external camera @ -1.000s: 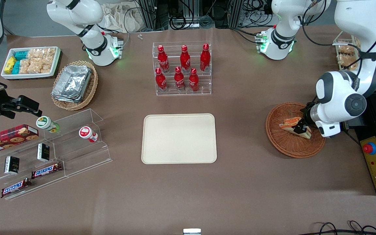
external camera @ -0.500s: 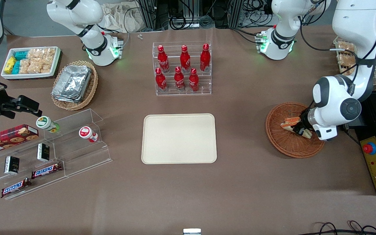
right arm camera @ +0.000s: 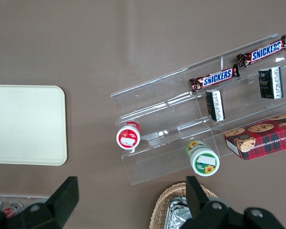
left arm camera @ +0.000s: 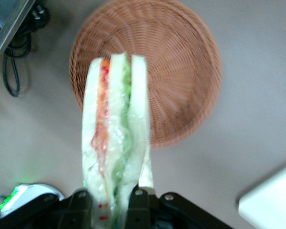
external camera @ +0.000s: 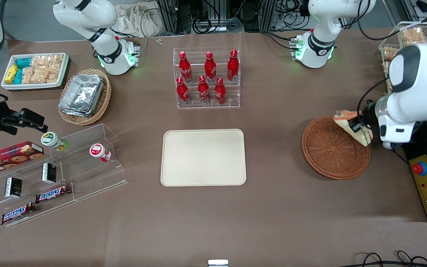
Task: Place sandwich from basket to tray
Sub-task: 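Lift the sandwich out of the basket with the left gripper, then carry the sandwich over the cream tray and lower it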
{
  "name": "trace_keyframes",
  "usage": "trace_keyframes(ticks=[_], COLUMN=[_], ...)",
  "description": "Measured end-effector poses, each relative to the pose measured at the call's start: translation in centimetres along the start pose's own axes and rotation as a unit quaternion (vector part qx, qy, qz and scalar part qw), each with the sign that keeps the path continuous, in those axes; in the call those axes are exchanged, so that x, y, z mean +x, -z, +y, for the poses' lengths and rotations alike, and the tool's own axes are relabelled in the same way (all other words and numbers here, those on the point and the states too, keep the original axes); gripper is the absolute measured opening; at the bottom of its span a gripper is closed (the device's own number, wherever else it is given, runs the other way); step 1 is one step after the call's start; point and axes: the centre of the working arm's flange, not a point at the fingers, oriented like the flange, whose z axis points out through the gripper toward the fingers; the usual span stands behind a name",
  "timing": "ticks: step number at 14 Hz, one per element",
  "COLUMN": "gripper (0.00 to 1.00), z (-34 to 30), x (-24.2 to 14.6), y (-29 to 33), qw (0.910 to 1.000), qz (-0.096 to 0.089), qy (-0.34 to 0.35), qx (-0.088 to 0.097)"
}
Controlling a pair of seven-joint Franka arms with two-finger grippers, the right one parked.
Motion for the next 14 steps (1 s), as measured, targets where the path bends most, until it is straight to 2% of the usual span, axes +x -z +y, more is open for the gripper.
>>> trace_keyframes(ticks=[2,3,7,9,10,12,14], gripper=[0.19,0.19,0.19,0.19,0.19,0.19,0.19], z=[4.9,7.2,15.1,19.5,21.7,26.0,29.1], x=[-4.5,-6.7,-13.5,-15.0,-15.2,-15.6,-16.5], y=[1.7,1.4,0.0,-1.6,-3.1,-6.9,-10.9], qw=[0.9961,0.9912,0.9655,0.9562,0.9518,0.9435,0.9391], qz=[0.013,0.014,0.002,-0.013,-0.014,0.001,0.003], qy=[-0.087,-0.131,-0.26,-0.292,-0.306,-0.33,-0.342], qx=[0.002,0.006,0.0,-0.009,-0.015,-0.027,-0.031])
